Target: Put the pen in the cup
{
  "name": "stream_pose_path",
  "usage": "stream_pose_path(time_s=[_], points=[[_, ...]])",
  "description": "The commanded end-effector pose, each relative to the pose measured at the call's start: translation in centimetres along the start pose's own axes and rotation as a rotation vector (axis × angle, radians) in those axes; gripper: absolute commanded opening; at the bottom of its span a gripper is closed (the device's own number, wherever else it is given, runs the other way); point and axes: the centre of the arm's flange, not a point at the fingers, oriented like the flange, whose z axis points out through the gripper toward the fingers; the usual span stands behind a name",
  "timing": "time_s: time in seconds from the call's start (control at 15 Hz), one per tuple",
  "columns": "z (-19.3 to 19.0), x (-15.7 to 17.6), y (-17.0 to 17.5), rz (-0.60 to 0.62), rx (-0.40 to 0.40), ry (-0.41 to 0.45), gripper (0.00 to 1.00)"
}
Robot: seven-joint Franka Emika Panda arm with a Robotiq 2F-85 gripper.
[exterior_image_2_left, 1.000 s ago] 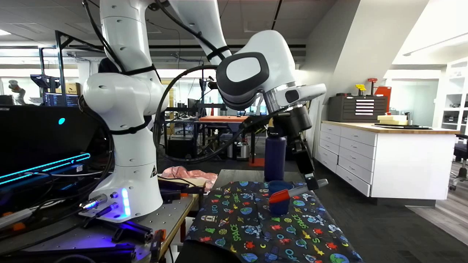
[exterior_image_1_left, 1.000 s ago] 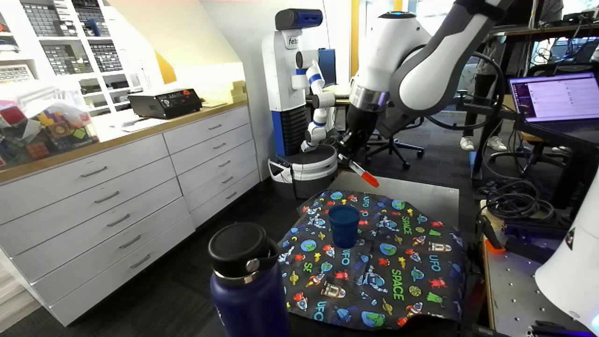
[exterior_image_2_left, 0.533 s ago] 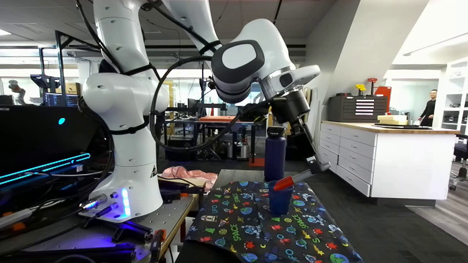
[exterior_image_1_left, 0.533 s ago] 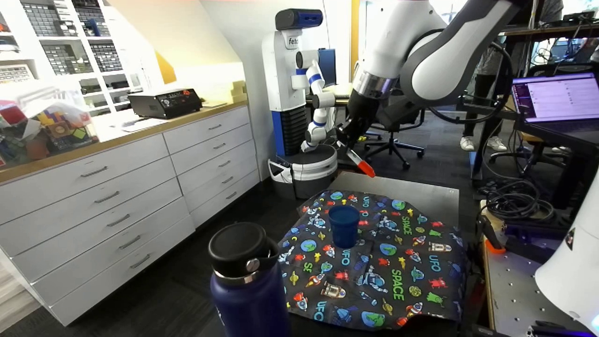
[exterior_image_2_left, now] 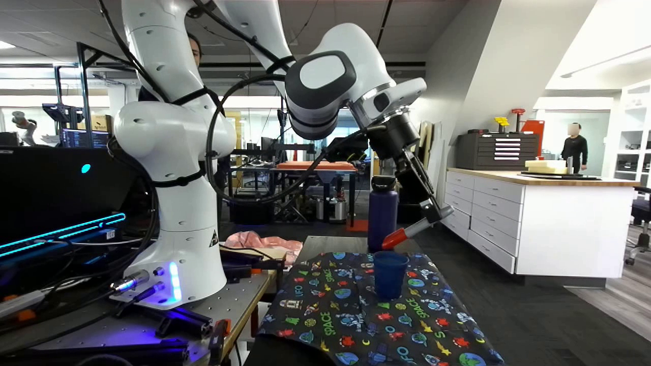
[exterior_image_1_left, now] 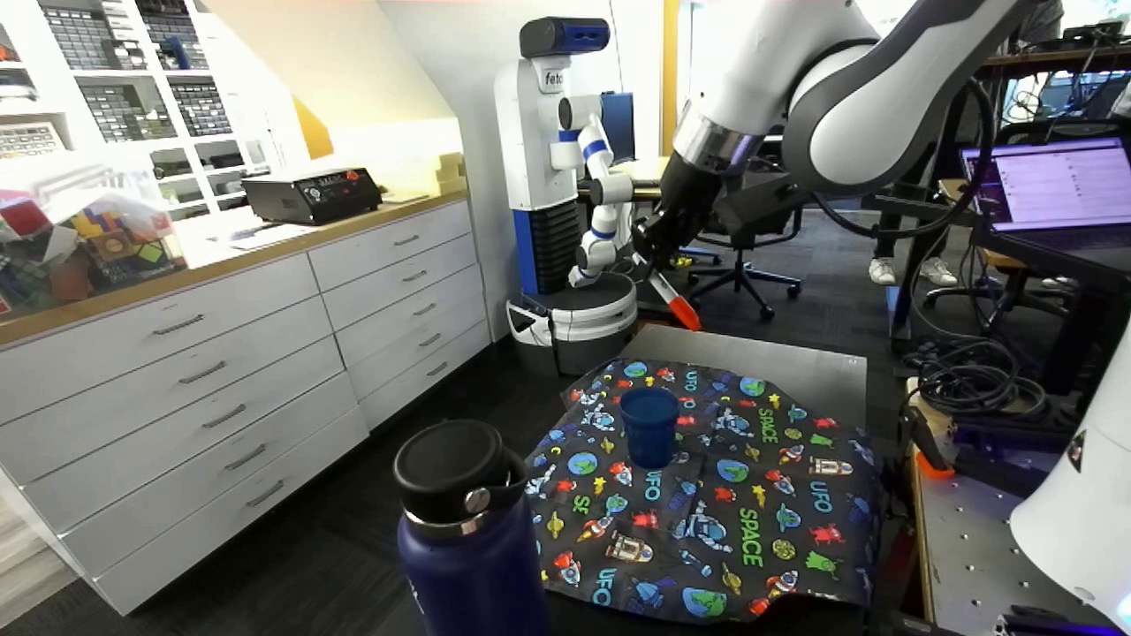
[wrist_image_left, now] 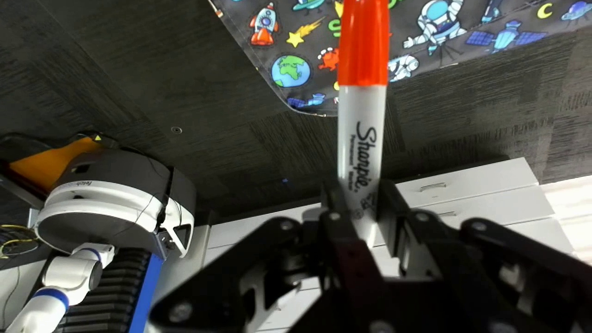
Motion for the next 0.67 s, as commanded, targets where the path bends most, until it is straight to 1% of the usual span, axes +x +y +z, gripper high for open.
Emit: stream_pose_path(time_s=[0.0, 0.6], points=[[-1.7, -1.9, -0.7, 0.028, 0.003, 0.057, 0.07], [-2.0, -3.2, -3.5, 0.023, 0.003, 0.1, 0.07]])
